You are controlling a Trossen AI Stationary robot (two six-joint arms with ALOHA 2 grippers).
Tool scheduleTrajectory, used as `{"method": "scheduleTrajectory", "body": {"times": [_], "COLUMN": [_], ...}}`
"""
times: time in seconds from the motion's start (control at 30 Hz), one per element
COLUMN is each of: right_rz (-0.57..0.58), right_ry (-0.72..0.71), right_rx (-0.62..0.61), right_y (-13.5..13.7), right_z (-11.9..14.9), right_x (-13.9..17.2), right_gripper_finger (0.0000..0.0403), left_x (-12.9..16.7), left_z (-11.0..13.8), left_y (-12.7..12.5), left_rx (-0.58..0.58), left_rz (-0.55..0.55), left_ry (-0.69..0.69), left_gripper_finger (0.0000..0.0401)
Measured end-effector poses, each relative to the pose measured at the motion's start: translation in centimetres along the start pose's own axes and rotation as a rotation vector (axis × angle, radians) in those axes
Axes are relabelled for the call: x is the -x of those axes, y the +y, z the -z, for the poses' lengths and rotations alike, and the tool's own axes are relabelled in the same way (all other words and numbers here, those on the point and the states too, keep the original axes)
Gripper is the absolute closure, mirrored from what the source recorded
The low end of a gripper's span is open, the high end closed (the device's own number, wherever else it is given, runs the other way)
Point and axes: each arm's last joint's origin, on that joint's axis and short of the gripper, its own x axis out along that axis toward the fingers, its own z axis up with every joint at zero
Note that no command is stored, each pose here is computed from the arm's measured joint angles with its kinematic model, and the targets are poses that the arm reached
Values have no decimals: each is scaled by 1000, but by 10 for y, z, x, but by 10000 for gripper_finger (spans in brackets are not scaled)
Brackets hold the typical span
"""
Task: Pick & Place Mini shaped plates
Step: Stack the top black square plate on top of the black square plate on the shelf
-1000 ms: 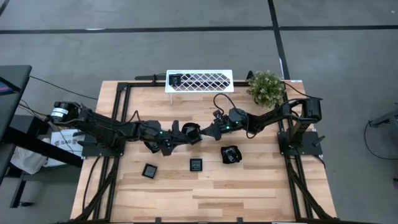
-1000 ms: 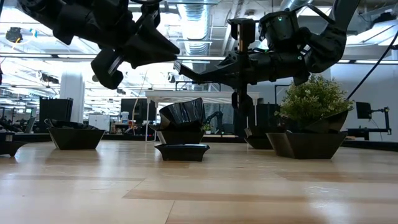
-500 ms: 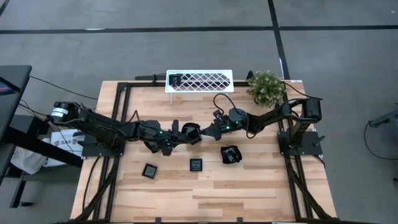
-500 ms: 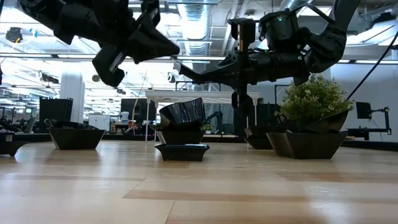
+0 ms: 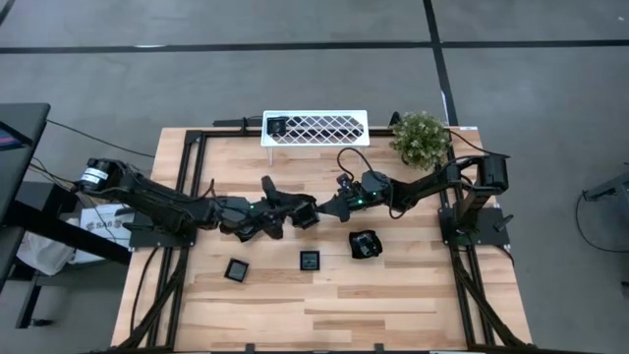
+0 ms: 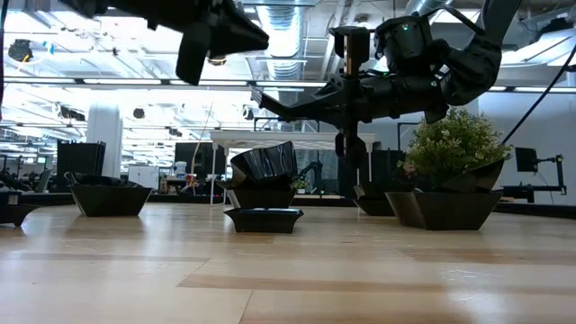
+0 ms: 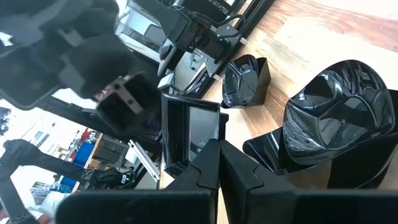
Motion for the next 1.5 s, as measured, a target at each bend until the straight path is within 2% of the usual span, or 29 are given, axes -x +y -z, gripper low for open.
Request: {"method": "scheduleTrajectory", "body": {"times": [0.17, 0.3, 0.43, 0.6, 0.67, 0.77, 0.97, 1.1, 1.2, 1.5], "right_rz": [-7, -12, -12, -11, -11, -11, -8, -6, -6, -6], "right_ry": [11, 20, 20, 19, 19, 19, 15, 11, 11, 11], "right_rx": [4, 23, 24, 24, 24, 24, 18, 17, 17, 15], "right_y": [0, 0, 0, 0, 0, 0, -1, -2, -2, -2], "right_z": [0, 1, 1, 1, 1, 1, -1, -2, -2, -2], "right_x": [0, 0, 0, 0, 0, 0, 1, 1, 1, 1], "right_gripper_finger": [403, 403, 403, 403, 403, 403, 403, 403, 403, 403], "left_x": [-4, 0, 5, 10, 11, 10, -4, -16, -19, -18], "left_z": [-13, -16, -22, -29, -30, -29, -19, -13, -13, -13], "left_y": [15, 15, 7, 1, 0, 1, -4, -22, -28, -25], "left_rx": [41, 68, 62, -95, -145, -127, -95, -184, -241, -245], "left_rz": [121, 259, 368, 483, 491, 488, 507, 541, 510, 484], "left_ry": [69, 93, -5, -201, -232, -220, -158, -102, -41, -21], "left_gripper_finger": [364, 388, 393, 392, 393, 388, 340, 305, 290, 289]}}
